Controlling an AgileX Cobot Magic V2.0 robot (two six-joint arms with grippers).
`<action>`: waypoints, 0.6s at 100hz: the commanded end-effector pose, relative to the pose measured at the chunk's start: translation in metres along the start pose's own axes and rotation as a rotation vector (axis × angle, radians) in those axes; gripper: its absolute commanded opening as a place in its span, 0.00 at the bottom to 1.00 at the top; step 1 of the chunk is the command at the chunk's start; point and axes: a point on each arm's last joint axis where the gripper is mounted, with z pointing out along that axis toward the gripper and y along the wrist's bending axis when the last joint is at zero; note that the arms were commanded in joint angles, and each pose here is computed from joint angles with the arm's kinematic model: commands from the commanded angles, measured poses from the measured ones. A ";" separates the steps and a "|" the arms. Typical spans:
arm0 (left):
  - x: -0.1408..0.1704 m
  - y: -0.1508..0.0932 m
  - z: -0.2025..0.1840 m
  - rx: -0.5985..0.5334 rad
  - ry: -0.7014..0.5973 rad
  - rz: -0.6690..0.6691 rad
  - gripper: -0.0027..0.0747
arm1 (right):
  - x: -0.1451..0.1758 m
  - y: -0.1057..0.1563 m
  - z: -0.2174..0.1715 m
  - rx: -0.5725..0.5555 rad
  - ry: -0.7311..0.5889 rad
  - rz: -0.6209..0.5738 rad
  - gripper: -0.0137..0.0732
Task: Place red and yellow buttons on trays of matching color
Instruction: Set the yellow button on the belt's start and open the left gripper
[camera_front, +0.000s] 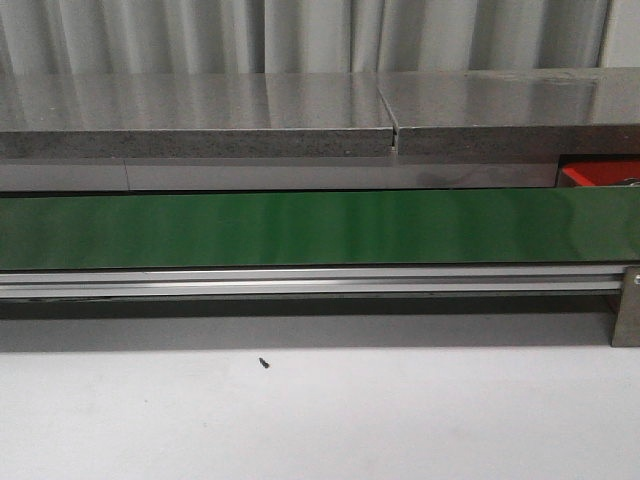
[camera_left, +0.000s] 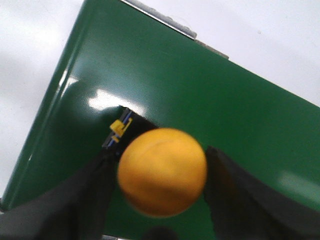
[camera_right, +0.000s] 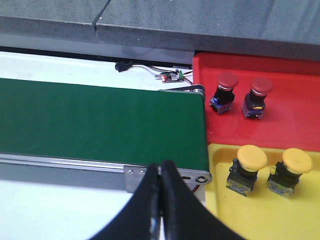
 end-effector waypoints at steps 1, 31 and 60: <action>-0.005 -0.013 -0.024 0.027 -0.096 0.023 0.66 | -0.013 0.000 -0.003 0.001 -0.088 -0.002 0.03; -0.013 -0.030 -0.055 0.104 -0.203 0.019 0.68 | -0.013 0.000 -0.003 0.001 -0.088 -0.002 0.03; -0.031 -0.034 -0.094 0.102 -0.331 0.050 0.67 | -0.013 0.000 -0.003 0.001 -0.088 -0.002 0.03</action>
